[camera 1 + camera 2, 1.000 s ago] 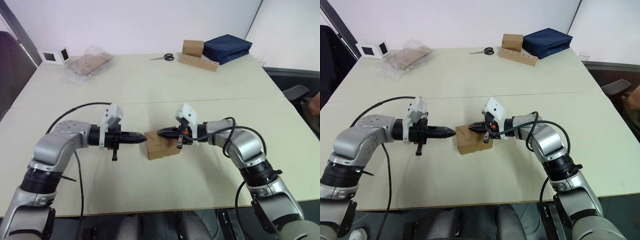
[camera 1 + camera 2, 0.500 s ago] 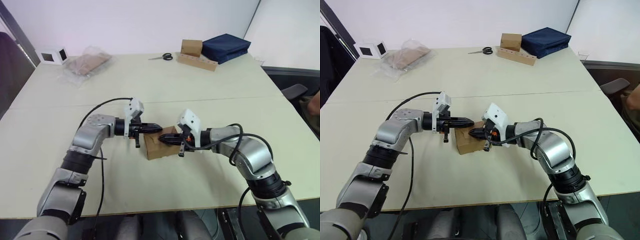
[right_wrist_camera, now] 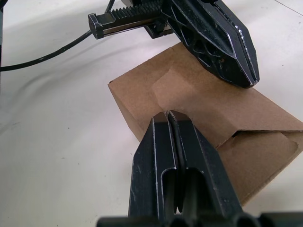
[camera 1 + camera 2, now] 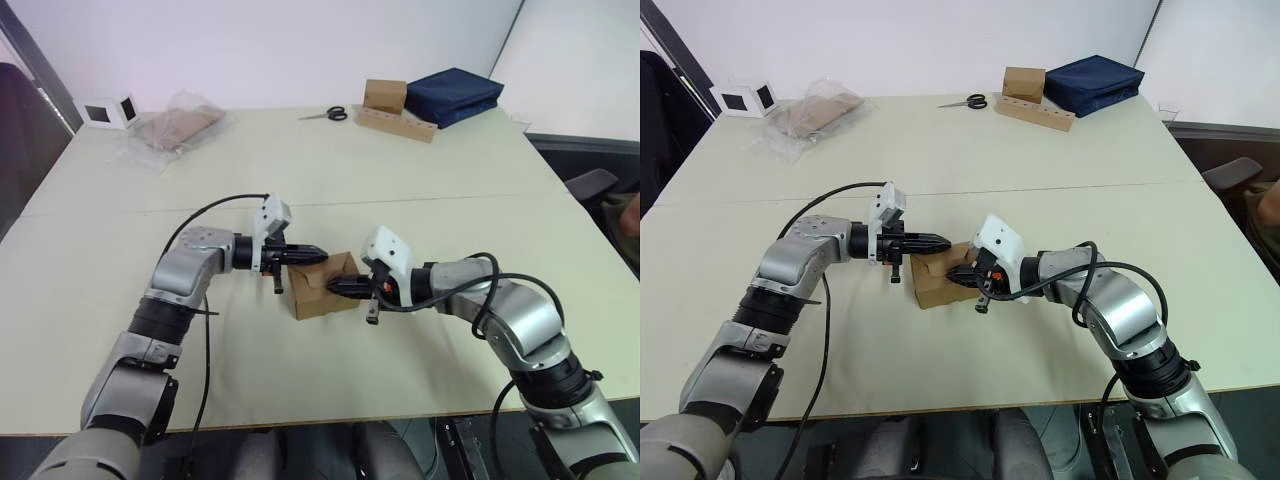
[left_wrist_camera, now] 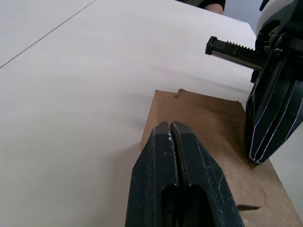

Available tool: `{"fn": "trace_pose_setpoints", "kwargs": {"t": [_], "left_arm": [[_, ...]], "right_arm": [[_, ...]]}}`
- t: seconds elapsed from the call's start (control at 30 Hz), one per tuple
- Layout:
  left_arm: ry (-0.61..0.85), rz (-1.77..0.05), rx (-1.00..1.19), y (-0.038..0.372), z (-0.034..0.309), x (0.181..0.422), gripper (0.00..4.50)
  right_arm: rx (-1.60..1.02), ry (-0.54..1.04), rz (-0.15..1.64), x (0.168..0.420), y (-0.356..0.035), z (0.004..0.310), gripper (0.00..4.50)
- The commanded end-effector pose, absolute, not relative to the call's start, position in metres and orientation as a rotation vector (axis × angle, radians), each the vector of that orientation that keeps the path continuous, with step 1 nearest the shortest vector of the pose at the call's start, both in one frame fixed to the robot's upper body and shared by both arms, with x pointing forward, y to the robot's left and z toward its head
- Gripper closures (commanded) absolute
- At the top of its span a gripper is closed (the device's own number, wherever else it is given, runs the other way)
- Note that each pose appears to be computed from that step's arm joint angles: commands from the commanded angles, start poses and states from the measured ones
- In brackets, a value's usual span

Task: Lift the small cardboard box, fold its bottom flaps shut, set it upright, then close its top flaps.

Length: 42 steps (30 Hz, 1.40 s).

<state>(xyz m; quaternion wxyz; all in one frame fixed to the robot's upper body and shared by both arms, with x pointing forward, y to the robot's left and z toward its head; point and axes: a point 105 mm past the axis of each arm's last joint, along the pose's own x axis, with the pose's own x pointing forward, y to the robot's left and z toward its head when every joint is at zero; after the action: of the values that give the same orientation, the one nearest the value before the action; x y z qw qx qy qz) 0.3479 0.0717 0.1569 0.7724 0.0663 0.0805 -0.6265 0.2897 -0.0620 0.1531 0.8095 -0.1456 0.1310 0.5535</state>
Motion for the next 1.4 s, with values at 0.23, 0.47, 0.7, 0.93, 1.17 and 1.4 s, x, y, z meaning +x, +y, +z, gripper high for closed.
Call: {"fn": "trace_pose_setpoints", "kwargs": {"t": [0.23, 0.47, 0.7, 0.93, 1.17, 1.4], "left_arm": [[0.137, -1.379, 0.156, 0.067, 0.167, 0.344, 4.49], [0.130, -1.389, 0.160, 0.068, 0.169, 0.341, 4.49], [0.130, -1.406, 0.178, 0.071, 0.170, 0.335, 4.49], [0.153, -1.410, 0.229, 0.074, 0.160, 0.331, 4.49], [0.166, -1.412, 0.235, 0.075, 0.153, 0.328, 4.49], [0.138, -1.389, 0.214, 0.078, 0.163, 0.325, 4.49]], "right_arm": [[-0.400, 0.243, 1.142, 0.302, -0.057, 0.157, 4.50], [-0.401, 0.217, 1.131, 0.309, -0.054, 0.161, 4.50], [-0.394, 0.219, 1.151, 0.304, -0.054, 0.161, 4.50], [-0.338, 0.188, 1.196, 0.291, -0.061, 0.179, 4.50], [-0.240, 0.121, 1.142, 0.303, -0.065, 0.202, 4.50], [-0.255, 0.169, 1.122, 0.310, -0.060, 0.181, 4.50]]}}
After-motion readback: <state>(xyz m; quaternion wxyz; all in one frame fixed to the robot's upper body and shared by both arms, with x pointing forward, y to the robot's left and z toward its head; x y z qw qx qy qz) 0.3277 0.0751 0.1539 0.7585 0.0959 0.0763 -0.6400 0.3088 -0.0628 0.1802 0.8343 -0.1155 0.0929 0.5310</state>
